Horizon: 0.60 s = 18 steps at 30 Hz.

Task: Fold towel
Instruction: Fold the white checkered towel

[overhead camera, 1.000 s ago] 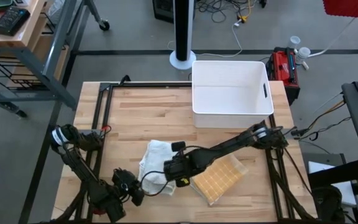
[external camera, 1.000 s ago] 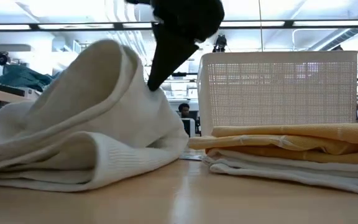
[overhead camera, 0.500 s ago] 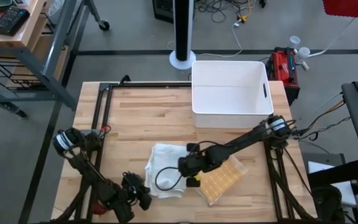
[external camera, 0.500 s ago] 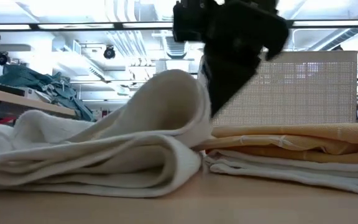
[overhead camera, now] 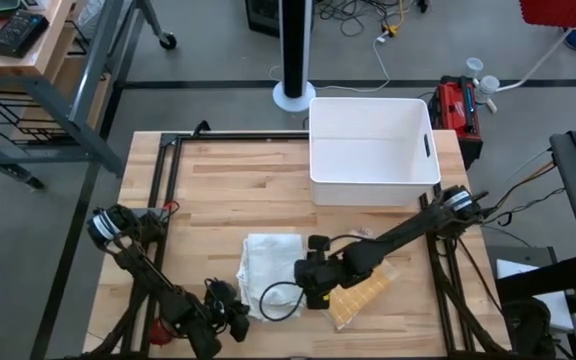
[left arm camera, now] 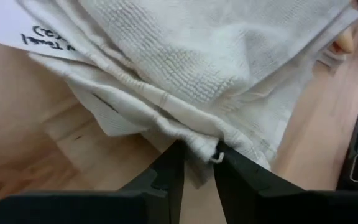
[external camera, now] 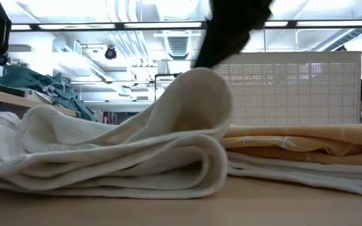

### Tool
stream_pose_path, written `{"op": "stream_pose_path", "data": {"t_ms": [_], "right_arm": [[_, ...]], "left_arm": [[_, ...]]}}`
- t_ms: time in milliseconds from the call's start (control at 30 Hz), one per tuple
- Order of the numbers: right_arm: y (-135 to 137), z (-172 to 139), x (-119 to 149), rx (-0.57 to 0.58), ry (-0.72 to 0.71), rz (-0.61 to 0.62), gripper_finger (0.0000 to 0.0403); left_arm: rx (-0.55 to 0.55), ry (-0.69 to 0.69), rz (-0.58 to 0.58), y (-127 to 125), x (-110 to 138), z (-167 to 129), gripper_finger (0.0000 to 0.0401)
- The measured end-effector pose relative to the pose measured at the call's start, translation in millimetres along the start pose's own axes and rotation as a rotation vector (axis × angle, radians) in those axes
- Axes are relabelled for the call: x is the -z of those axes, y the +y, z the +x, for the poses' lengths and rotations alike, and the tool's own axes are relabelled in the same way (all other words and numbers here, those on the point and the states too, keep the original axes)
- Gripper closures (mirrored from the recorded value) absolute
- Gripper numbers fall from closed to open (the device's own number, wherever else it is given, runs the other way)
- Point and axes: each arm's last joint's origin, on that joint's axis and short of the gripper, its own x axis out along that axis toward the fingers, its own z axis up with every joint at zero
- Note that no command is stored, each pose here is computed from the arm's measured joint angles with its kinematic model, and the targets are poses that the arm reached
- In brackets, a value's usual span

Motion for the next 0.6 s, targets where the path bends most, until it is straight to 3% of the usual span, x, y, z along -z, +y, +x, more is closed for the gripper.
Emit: {"op": "stream_pose_path", "data": {"t_ms": [267, 600], "right_arm": [[21.3, -2.2, -19.3, -0.129, -0.232, -0.013, 0.0238], [39.8, 38.9, -15.6, -0.159, -0.239, -0.005, 0.024]], "left_arm": [[0.02, 0.033, 0.026, -4.4, -1.5, 7.0, 0.0326], [0.023, 0.044, 0.086, -5.2, -2.5, 8.3, 0.0326]]}}
